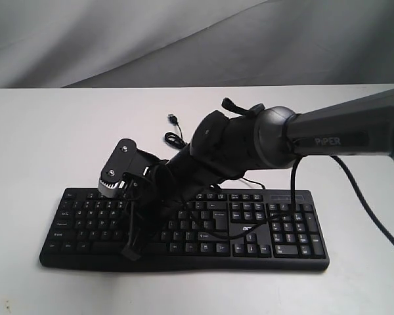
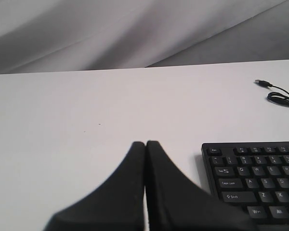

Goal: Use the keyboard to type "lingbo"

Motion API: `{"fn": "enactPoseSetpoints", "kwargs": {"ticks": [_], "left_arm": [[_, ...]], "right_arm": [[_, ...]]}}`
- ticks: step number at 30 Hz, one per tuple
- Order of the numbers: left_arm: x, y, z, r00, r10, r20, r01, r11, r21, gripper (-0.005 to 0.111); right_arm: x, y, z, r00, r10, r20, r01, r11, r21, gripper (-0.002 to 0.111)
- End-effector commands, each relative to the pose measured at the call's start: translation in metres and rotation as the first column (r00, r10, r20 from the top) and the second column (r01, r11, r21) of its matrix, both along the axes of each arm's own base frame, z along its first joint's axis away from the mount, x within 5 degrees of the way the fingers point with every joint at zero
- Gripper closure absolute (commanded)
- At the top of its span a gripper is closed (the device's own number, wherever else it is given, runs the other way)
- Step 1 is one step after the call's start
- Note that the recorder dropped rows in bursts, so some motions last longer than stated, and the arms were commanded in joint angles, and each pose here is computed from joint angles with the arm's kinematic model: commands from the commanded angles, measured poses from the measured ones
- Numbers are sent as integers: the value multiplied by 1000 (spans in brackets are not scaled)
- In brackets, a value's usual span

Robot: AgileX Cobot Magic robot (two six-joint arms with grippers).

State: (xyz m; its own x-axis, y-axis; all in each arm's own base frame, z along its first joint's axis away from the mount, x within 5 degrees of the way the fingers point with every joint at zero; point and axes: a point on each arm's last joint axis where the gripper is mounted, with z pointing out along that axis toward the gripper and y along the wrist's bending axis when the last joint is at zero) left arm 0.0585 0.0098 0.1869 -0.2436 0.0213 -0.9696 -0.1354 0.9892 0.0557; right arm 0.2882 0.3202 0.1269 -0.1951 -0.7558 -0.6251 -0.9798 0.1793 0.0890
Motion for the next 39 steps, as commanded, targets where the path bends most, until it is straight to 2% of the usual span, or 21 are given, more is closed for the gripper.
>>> {"fn": "enactPoseSetpoints", "kwargs": {"ticks": [1,27,35,39], "left_arm": [[1,0,-2,1000,1,-5,-1,1000,-6,106],[1,0,-2,1000,1,-5,-1,1000,-6,106],[1,0,-2,1000,1,-5,-1,1000,-6,106],[1,0,-2,1000,1,-5,-1,1000,-6,106]], "right_arm": [[-2,0,-2,1000,12,-6,-12,1000,-8,108],[0,0,-22,1000,-6,-28,5,999,-34,108],[7,-7,18,998,-7,69,7,1000,4,108],[14,-23,31,997,-17,71,18,1000,-24,108]]}}
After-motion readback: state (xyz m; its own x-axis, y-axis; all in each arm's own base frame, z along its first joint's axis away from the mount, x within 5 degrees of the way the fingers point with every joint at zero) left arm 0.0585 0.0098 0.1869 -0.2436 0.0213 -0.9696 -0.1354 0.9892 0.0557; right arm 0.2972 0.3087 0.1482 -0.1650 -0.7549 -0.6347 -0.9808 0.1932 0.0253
